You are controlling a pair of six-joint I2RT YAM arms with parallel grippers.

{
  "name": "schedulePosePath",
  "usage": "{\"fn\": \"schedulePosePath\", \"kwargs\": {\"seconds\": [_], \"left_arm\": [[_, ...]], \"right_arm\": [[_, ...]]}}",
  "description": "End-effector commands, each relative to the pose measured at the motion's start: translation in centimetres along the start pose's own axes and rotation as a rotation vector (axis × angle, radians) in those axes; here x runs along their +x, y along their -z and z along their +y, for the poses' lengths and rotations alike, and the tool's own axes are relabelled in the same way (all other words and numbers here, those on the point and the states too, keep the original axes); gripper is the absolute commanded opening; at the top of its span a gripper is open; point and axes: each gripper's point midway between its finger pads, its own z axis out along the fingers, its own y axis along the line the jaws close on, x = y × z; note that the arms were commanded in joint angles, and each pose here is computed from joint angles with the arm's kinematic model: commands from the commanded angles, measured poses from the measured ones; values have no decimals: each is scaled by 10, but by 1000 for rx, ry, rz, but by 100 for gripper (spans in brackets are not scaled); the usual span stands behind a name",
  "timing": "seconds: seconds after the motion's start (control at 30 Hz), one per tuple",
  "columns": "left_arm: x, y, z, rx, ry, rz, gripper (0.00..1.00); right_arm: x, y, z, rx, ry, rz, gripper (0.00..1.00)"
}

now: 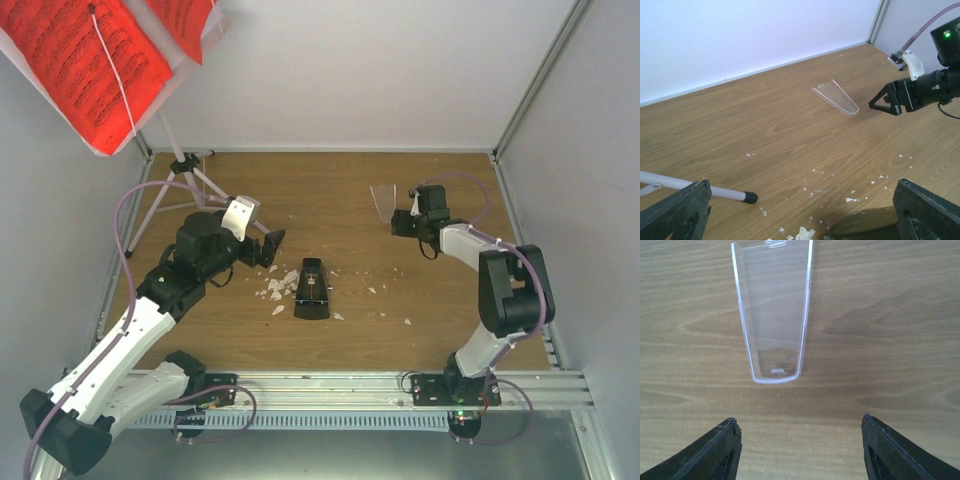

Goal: Pack up the instrument practice props

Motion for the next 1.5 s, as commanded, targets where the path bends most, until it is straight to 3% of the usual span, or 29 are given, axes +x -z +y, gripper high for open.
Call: {"fn": "schedulePosePath", "kwargs": {"seconds": [0.0, 0.63, 0.8, 1.13, 1.47], "left_arm": [[-11, 7, 9, -45, 1, -59, 99], [-6, 0, -9, 63, 3, -36, 99], [-8, 4, -5, 40, -2, -53, 99], [-10, 7, -4, 31, -7, -62, 99], [-11, 9, -1, 14, -13, -65, 99]], "right_arm": [[0, -18, -1, -8, 21, 58, 64], [-18, -64, -4, 20, 65, 126, 45], [-29, -67, -8, 54, 60, 108, 38], [-31, -82, -4, 33, 42, 125, 35], [-25, -86, -14, 85, 74, 147, 25]]}}
